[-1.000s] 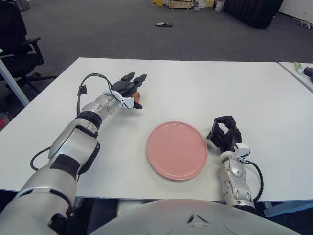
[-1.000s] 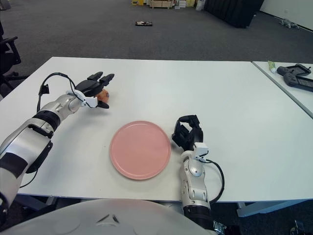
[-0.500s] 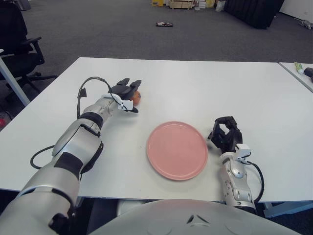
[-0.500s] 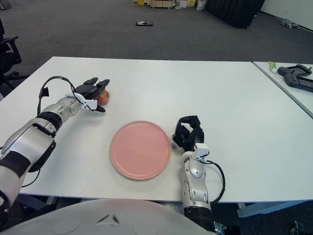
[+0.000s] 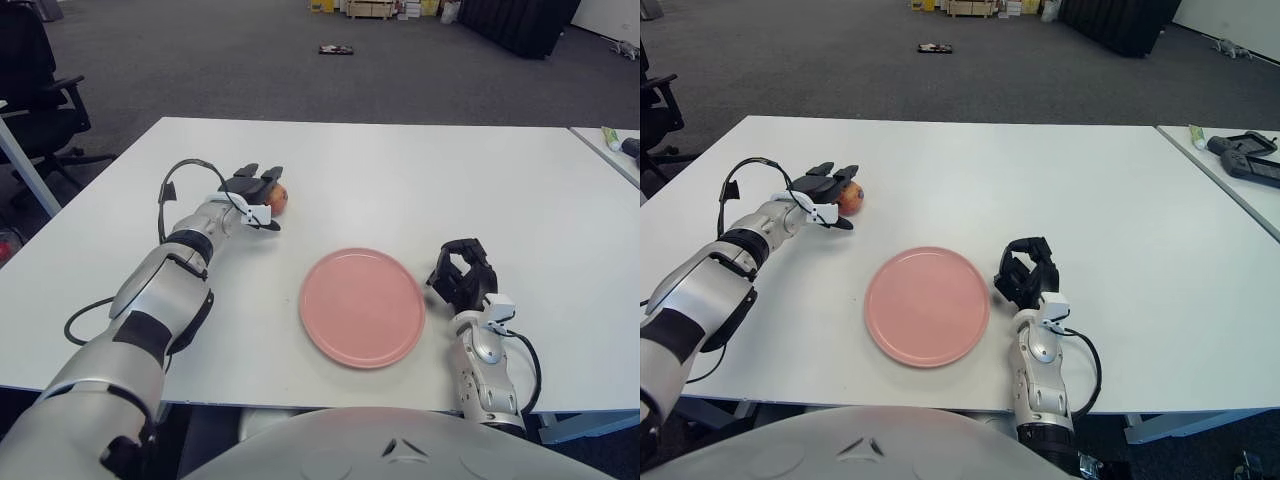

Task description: Put the apple into the plate.

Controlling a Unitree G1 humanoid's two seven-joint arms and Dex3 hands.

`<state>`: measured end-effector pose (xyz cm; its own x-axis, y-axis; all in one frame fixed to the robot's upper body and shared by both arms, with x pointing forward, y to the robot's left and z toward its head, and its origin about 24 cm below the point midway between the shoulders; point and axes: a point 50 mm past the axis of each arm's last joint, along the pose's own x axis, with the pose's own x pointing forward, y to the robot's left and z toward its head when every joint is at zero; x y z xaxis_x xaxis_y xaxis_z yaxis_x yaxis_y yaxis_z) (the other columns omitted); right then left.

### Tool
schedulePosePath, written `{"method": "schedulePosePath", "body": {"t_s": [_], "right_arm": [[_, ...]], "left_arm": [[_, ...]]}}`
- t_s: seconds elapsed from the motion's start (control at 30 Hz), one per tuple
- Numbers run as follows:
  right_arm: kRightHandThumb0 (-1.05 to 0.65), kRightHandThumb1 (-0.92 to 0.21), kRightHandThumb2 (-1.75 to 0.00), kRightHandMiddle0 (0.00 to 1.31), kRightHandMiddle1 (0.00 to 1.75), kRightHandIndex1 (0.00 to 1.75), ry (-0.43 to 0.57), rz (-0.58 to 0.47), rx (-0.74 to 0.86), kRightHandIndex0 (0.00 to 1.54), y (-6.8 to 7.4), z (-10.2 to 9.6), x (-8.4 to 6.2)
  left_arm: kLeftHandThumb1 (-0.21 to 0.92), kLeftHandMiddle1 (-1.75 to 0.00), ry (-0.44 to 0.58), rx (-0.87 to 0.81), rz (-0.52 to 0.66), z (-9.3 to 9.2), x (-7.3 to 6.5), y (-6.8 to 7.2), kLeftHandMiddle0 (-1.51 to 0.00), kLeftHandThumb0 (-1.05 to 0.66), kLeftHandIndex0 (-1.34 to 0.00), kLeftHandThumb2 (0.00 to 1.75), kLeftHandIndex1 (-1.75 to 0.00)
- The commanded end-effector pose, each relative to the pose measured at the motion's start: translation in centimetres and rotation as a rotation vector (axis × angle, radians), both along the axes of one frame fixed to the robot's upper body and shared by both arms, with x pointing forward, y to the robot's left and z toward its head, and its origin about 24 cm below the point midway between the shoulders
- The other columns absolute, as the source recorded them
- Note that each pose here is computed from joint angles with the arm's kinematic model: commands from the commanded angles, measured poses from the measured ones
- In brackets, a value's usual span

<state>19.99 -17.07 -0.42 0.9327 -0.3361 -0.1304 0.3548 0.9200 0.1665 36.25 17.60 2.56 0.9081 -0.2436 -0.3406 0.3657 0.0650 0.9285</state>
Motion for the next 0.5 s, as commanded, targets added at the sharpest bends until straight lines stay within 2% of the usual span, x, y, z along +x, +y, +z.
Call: {"method": "schedulePosePath", "body": {"t_s": [0.0, 0.47], "right_arm": [[-0.41, -0.57, -1.01, 0.42, 1.75, 1.75, 0.068, -0.034, 0.056, 0.97, 0.46, -1.06, -0.72], [-0.41, -0.57, -1.0, 0.42, 1.75, 1.75, 0.068, -0.032, 0.05, 0.98, 0.44, -0.99, -0.7]], "left_arm": [[0.89, 0.0, 0.016, -0.009, 0.037, 0.17, 0.19, 0.36, 0.0, -1.05, 0.0, 0.15, 0.0], [0.92, 0.0, 0.047, -0.036, 0.089, -0.04, 0.14, 0.79, 0.0, -1.05, 0.0, 0.16, 0.0]]}}
